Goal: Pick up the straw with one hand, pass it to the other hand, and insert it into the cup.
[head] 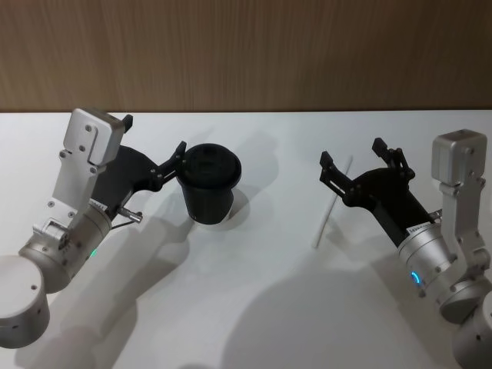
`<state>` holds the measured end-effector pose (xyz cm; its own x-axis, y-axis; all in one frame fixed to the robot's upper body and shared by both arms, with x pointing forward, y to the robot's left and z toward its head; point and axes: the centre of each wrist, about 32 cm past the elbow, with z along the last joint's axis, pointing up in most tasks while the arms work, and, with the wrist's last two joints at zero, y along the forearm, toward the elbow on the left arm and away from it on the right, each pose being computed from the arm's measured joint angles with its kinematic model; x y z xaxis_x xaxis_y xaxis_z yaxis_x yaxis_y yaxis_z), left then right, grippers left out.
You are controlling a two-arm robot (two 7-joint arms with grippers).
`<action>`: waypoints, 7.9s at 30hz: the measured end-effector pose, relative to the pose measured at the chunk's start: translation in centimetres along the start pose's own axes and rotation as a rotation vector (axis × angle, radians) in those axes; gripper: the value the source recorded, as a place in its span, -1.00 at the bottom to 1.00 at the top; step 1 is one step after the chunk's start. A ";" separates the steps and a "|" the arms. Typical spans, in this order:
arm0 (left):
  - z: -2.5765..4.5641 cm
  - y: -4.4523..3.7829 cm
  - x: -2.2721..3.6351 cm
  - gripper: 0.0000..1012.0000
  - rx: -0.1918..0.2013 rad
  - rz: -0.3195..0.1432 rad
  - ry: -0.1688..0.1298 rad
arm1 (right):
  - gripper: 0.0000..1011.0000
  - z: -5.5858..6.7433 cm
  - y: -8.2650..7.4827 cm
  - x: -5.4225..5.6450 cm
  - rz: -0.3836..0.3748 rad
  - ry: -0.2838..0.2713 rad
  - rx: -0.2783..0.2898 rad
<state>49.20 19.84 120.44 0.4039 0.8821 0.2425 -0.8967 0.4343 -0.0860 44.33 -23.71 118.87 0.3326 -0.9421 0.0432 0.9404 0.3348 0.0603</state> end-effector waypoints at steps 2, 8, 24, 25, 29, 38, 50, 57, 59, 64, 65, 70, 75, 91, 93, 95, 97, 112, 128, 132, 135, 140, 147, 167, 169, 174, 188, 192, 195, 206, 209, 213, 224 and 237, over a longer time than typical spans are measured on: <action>0.00 0.00 0.00 0.98 0.000 0.000 0.000 | 0.98 0.0 0.0 0.0 0.000 0.000 0.000; 0.00 0.00 0.00 0.98 0.000 0.000 0.000 | 0.98 0.0 0.0 0.0 0.000 0.000 0.000; 0.00 0.00 0.00 0.98 0.000 0.000 0.000 | 0.98 0.0 0.0 0.0 0.000 0.000 0.000; 0.00 0.00 0.00 0.98 0.000 0.000 0.000 | 0.98 0.0 0.0 0.0 0.000 0.000 0.000; 0.00 0.00 0.00 0.98 0.000 0.000 0.000 | 0.98 0.0 0.0 0.0 0.000 0.000 0.000; 0.00 0.00 0.00 0.98 0.000 0.000 0.000 | 0.98 0.0 0.0 0.0 0.000 0.000 0.000; 0.00 0.00 0.00 0.98 0.000 0.000 0.000 | 0.98 0.5 0.2 -0.4 -0.004 -0.017 -0.024; 0.00 0.00 0.00 0.98 0.000 0.000 0.000 | 0.98 1.0 0.3 -0.9 -0.011 -0.032 -0.059; 0.00 0.00 0.00 0.98 0.000 0.000 0.000 | 0.98 1.2 0.3 -1.1 -0.011 -0.035 -0.071; 0.00 0.00 0.00 0.98 0.000 0.000 0.000 | 0.98 1.3 0.3 -1.4 -0.017 -0.036 -0.104; 0.00 0.00 0.00 0.98 0.000 0.000 0.000 | 0.98 1.2 0.3 -1.5 -0.019 -0.036 -0.117; 0.00 0.00 0.00 0.98 0.000 0.000 0.000 | 0.98 1.0 0.4 -1.9 -0.027 -0.028 -0.158; 0.00 0.00 0.00 0.98 0.000 0.000 0.000 | 0.98 0.6 0.5 -2.2 -0.036 -0.014 -0.204; 0.00 0.00 0.00 0.98 0.000 0.000 0.000 | 0.98 -0.1 1.0 -2.9 -0.040 0.014 -0.305; 0.00 0.00 0.00 0.98 0.000 0.000 0.000 | 0.98 -0.1 1.1 -2.9 -0.042 0.017 -0.312; 0.00 0.00 0.00 0.98 0.000 0.000 0.000 | 0.98 -0.2 1.1 -2.9 -0.046 0.019 -0.319; 0.00 0.00 0.00 0.98 0.000 0.000 0.000 | 0.98 -0.3 1.1 -2.8 -0.051 0.021 -0.325; 0.00 0.00 0.00 0.98 0.000 0.000 0.000 | 0.98 -0.9 1.5 -2.1 -0.077 0.032 -0.359; 0.00 0.00 0.00 0.98 0.000 0.000 0.000 | 0.98 -1.4 2.2 -1.8 -0.076 0.055 -0.395; 0.00 0.00 0.00 0.98 0.000 0.000 0.000 | 0.98 -1.5 2.4 -1.7 -0.079 0.061 -0.402; 0.00 0.00 0.00 0.98 0.000 0.000 0.000 | 0.98 -1.6 2.4 -1.7 -0.080 0.064 -0.405; 0.00 0.00 0.00 0.98 0.000 0.000 0.000 | 0.98 -1.7 2.5 -1.7 -0.082 0.069 -0.412; 0.00 0.00 0.00 0.98 0.000 0.000 0.000 | 0.97 -1.8 2.6 -1.6 -0.085 0.074 -0.418; 0.00 0.00 0.00 0.98 0.000 0.000 0.000 | 0.04 -2.0 1.9 -1.5 -0.083 0.101 -0.440; 0.00 0.00 0.00 0.98 0.000 0.000 0.000 | -0.02 -2.0 1.8 -1.6 -0.082 0.104 -0.442; 0.00 0.00 0.00 0.98 0.000 0.000 0.000 | -0.11 -2.1 1.6 -1.6 -0.079 0.113 -0.448; 0.00 0.00 0.00 0.98 0.000 0.000 0.000 | -0.30 -2.1 1.4 -1.5 -0.070 0.122 -0.451; 0.00 0.00 0.00 0.98 0.000 0.000 0.000 | -0.34 -2.1 1.4 -1.6 -0.065 0.124 -0.449; 0.00 0.00 0.00 0.98 0.000 0.000 0.000 | -0.38 -2.1 1.4 -1.6 -0.062 0.125 -0.447; 0.00 0.00 0.00 0.98 0.000 0.000 0.000 | -0.59 -2.0 1.6 -1.6 -0.047 0.129 -0.435; 0.00 0.00 0.00 0.98 0.000 0.000 0.000 | -0.70 -1.9 1.7 -1.6 -0.042 0.130 -0.429; 0.00 0.00 0.00 0.98 0.000 0.000 0.000 | -0.92 -1.8 1.7 -1.6 -0.039 0.130 -0.422; 0.00 0.00 0.00 0.98 0.000 0.000 0.000 | -1.00 -1.5 1.9 -1.6 -0.036 0.126 -0.393; 0.00 0.00 0.00 0.98 0.000 0.000 0.000 | -1.00 -0.8 2.0 -1.2 -0.028 0.104 -0.286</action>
<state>49.20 19.84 120.44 0.4040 0.8821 0.2424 -0.8967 0.4343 -0.0859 45.90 -21.90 118.15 0.2978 -0.9529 -0.0574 0.9262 0.3029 -0.2243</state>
